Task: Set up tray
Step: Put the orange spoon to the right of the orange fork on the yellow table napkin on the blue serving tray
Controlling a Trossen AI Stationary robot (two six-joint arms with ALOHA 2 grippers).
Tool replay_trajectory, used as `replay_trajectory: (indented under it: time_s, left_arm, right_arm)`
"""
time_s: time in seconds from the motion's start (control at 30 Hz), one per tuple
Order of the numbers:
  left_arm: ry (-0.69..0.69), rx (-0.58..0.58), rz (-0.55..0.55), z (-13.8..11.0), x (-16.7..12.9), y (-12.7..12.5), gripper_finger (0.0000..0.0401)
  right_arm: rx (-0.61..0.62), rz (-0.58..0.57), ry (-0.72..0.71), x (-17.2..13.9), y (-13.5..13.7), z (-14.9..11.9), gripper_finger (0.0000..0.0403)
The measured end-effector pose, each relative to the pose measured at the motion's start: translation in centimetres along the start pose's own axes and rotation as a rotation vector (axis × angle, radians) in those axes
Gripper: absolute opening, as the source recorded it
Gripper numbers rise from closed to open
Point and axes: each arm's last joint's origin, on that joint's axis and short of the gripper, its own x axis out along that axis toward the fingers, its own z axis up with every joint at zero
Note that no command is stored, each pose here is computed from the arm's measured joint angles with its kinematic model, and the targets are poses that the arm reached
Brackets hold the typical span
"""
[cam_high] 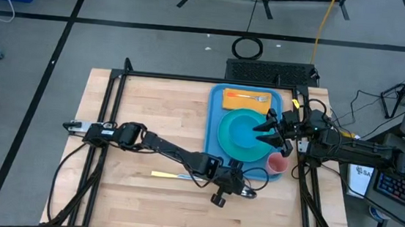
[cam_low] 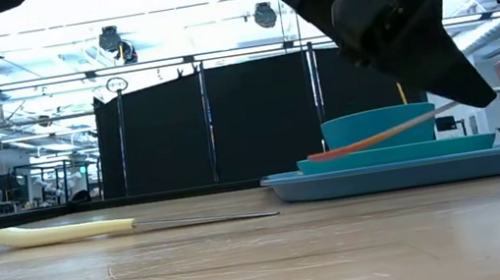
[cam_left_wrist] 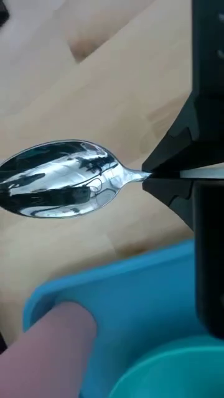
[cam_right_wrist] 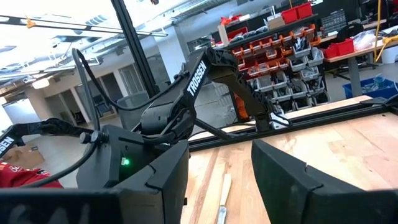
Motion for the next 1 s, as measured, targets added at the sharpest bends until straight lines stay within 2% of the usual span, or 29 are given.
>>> replay_trajectory:
  time_s: [0.27,0.5,0.8,1.0]
  left_arm:
    - [0.064,0.022,0.060,-0.3,-0.2,-0.3,0.0009]
    - [0.174,0.056,0.211,-0.8,-0.8,-0.5,0.0009]
    - [0.276,0.120,0.466,0.3,-4.8,0.2,0.0008]
    - [0.384,0.156,0.592,0.2,-7.2,0.5,0.0008]
  right_arm:
    - [0.005,0.000,0.001,0.0,0.0,0.0,0.0164]
    - [0.039,-0.012,0.028,0.0,-0.1,-0.3,0.0164]
    - [0.049,-0.013,0.029,0.0,-0.1,-0.3,0.0164]
    - [0.071,-0.018,0.038,0.1,-0.2,-0.4,0.0164]
